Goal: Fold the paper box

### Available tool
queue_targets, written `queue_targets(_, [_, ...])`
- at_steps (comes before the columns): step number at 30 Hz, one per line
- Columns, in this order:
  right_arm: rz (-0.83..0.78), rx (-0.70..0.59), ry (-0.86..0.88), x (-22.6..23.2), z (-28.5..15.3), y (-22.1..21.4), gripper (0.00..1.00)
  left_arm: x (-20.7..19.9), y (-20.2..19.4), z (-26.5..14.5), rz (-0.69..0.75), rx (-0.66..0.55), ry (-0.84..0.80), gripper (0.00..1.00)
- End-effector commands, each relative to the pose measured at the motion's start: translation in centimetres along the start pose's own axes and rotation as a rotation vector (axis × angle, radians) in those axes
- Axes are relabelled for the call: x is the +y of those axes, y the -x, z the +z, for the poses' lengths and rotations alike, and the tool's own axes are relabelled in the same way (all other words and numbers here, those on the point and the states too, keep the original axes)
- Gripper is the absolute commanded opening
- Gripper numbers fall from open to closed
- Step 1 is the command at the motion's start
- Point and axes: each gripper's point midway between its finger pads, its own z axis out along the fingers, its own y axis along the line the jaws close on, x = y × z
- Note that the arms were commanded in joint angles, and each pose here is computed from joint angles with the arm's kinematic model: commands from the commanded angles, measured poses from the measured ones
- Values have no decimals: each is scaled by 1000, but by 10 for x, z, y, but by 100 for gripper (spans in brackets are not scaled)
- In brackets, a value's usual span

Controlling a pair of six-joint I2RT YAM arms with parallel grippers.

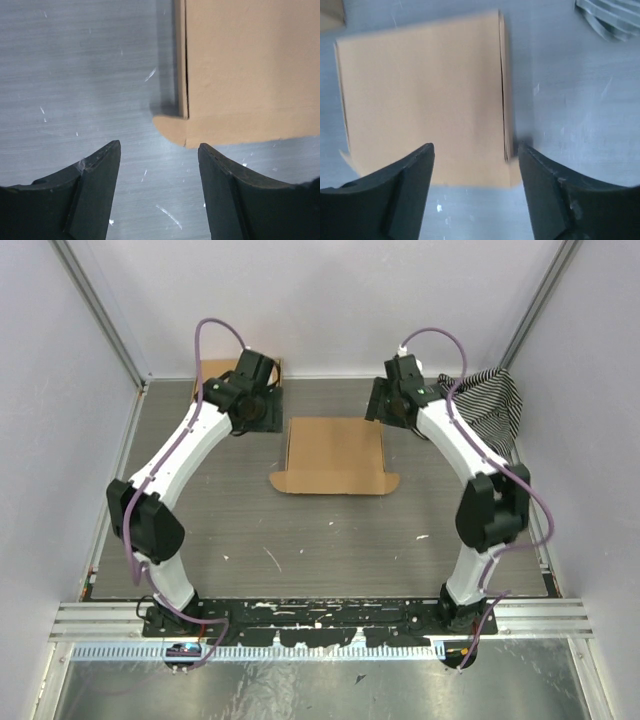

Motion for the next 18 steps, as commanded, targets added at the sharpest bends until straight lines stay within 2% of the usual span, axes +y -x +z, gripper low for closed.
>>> queue_targets(1, [-18,90,66,-12,-13,-70,80,-6,-40,9,-25,60,-81,72])
queue_targets(2, [-20,90,92,-12,-16,-79,90,-4,-58,16,-33,103,-85,72])
queue_targets(3, [-22,73,101,-15,-21,-83,98,-9,-59,21,-46,91,-108,72])
queue_targets(4, [-24,82,92,-23,-20,-95,100,-10,-66,25,-54,104,-117,73])
queue_targets(9, [-44,62,134,-25,-22,-109,100,-15,-81,46,-93,127,-135,79])
queue_targets(18, [-86,58,166,-17,-3,-106,100,-34,-75,64,-114,137,-203,79])
